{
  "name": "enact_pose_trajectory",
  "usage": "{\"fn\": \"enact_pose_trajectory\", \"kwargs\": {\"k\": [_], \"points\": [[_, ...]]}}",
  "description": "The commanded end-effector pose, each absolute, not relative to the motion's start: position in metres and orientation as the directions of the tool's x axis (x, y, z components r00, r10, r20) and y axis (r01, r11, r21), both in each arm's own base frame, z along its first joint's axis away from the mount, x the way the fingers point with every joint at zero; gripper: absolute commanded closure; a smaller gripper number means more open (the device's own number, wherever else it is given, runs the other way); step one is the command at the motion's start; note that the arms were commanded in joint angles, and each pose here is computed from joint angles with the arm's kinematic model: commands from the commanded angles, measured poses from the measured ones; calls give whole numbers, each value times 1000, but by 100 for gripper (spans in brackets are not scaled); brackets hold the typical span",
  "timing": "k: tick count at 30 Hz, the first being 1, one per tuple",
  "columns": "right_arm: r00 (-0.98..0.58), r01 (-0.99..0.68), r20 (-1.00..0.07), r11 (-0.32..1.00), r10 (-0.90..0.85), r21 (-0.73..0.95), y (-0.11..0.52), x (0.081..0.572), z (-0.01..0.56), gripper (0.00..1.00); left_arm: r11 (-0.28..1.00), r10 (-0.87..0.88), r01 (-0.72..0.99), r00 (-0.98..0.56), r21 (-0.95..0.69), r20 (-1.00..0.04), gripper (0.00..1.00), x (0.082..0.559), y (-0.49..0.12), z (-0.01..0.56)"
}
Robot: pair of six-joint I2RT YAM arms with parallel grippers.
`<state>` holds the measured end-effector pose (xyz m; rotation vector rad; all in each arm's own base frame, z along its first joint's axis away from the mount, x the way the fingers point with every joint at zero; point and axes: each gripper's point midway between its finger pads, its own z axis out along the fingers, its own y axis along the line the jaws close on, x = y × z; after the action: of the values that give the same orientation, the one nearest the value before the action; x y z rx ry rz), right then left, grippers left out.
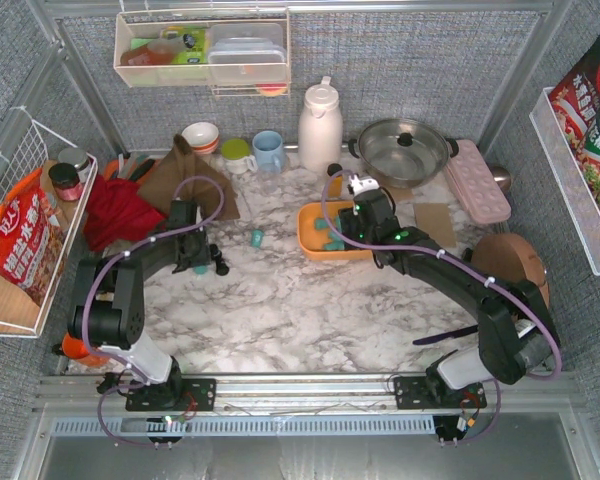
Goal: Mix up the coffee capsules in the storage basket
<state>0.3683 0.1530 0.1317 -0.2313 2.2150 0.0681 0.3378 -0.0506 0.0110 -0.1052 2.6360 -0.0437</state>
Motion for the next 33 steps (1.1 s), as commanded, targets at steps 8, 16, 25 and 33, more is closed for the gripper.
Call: {"fn": "enact_pose_trajectory", "kwargs": {"k": [8,16,25,33], "points": [[-588,-194,-797,981,-139,-28,155,371,134,38,993,-115,-107,-862,-46,-494,63,333,-46,28],[-596,-210,-792,978,-131,-4,158,365,139,38,985,-118,-7,-753,-172,-648,68,347,-70,90],[-571,-312,-819,938,-57,152,186,349,185,38,848,43,505,-371,-163,-928,68,324,-176,184],[-566,-410,-825,873,-17,264,206,323,227,38,610,9,791,45,41,-999,68,276,-261,241]]}}
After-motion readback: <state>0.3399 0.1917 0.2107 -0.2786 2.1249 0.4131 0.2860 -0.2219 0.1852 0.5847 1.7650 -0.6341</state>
